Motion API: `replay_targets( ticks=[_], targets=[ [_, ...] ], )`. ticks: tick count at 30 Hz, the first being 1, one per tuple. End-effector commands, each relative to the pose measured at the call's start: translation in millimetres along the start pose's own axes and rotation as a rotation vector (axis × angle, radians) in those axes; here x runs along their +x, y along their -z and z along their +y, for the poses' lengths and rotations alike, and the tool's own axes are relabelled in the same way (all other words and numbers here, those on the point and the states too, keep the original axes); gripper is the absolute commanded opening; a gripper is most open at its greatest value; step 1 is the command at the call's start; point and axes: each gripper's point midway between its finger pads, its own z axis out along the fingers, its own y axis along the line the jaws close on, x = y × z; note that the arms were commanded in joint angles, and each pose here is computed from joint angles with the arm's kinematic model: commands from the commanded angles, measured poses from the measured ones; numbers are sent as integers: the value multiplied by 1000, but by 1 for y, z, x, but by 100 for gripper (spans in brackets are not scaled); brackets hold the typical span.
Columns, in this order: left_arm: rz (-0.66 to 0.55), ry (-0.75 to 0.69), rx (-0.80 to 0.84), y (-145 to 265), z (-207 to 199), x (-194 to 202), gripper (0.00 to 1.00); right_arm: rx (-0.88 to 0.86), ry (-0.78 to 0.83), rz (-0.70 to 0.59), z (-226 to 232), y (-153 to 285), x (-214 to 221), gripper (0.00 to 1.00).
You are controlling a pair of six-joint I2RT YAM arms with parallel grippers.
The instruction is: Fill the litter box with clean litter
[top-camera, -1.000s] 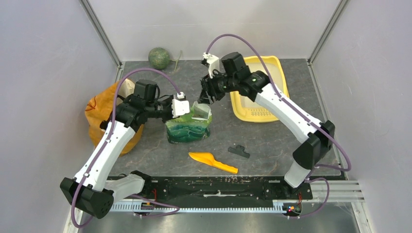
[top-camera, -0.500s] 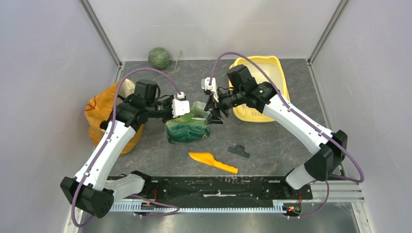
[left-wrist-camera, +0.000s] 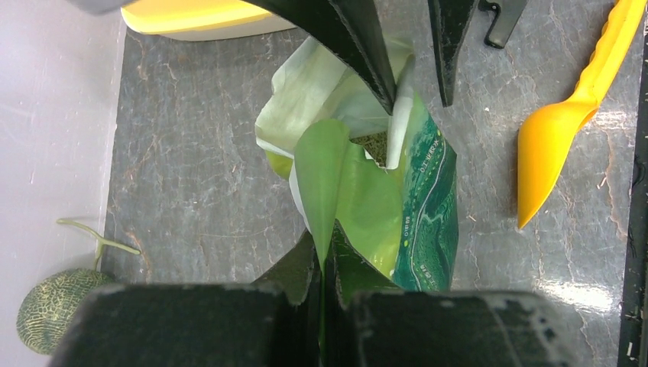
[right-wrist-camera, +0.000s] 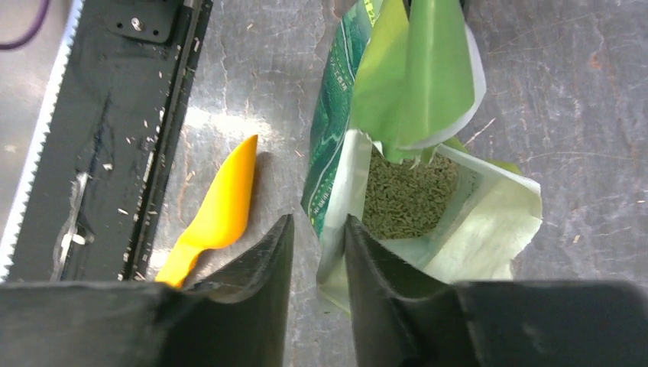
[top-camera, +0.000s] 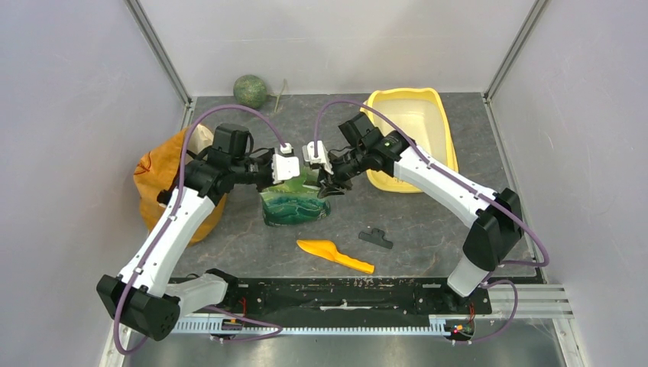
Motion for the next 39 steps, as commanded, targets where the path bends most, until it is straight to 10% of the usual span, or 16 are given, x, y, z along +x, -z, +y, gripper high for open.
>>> replay_targets(
  ticks=[1, 4, 15, 28, 32, 39],
  targets=[
    [-86, -17, -27, 0, 13, -24, 2, 25, 29, -69, -7, -1, -26, 26],
    [-86, -4, -45, 0, 18, -24, 2, 33, 35, -117, -7, 4, -42, 0],
    [-163, 14, -115, -6, 49, -43, 2, 210, 10, -212, -56, 34, -68, 0],
    [-142, -34, 11, -12, 9, -24, 2, 83, 9, -191, -6, 21, -52, 0],
    [-119, -34, 27, -12, 0, -15, 2, 158, -86, -172, -12, 42, -57, 53],
    [-123, -24, 20, -12, -1, -15, 2, 294, -274, -127, 31, 79, -24, 68]
  ],
)
